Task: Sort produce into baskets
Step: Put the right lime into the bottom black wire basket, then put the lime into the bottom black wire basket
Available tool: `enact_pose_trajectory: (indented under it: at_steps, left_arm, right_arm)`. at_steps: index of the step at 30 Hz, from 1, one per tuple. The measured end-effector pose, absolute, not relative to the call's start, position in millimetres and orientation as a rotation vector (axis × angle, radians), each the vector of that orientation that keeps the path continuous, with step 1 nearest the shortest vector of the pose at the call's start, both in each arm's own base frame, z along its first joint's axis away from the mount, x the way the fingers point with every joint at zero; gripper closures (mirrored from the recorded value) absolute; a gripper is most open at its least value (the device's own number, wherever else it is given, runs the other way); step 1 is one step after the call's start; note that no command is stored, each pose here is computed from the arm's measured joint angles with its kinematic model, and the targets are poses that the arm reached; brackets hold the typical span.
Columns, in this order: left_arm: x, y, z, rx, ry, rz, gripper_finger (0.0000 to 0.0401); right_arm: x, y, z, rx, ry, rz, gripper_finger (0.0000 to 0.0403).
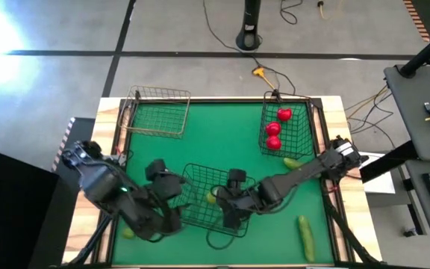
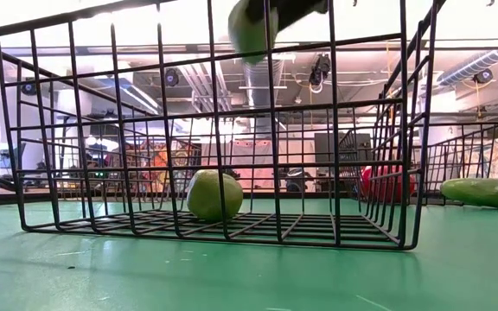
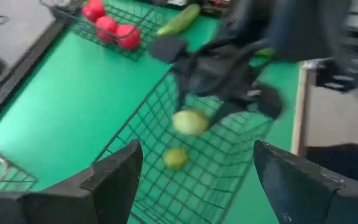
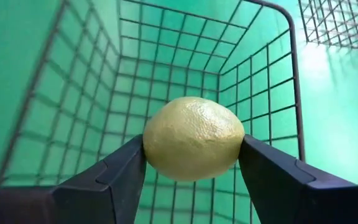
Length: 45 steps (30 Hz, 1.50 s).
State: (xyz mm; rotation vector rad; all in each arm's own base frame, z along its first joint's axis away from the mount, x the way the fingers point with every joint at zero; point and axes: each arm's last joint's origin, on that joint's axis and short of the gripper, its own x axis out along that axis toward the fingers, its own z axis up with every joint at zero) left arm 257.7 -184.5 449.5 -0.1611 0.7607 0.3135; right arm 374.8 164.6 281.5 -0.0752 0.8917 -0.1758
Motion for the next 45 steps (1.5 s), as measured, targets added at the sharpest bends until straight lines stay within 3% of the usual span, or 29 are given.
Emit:
enact_pose_trajectory:
  at_steps: [8, 15, 23, 35, 45]
  left_arm:
    - [226.7, -160.1, 466.4, -0.214, 0.734, 0.313, 0.0113]
    - [221.6, -153.6, 445.1, -0.227, 0.783, 0.388, 0.0113]
    - [209.5, -140.3, 424.5, -0.294, 0.834, 0.461, 0.0113]
    - [207.9, -139.0, 414.9, -0.294, 0.845, 0.478, 0.0113]
    - [208.0, -140.7, 412.7, -0.282, 0.854, 0.472, 0.0113]
  right_arm:
    - [385.0, 132.4, 232.5, 0.058, 0.957, -0.147, 0.0172]
    - [376.9, 122.7, 199.8, 0.105, 1.020, -0.162, 0.0172]
    - [372.0, 120.8, 189.9, 0.117, 1.049, -0.180, 0.0154]
    - [372.1, 129.8, 195.6, 0.119, 1.043, -0.130, 0.0129]
    - [377.5, 147.4, 262.5, 0.046, 0.969, -0.068, 0.0151]
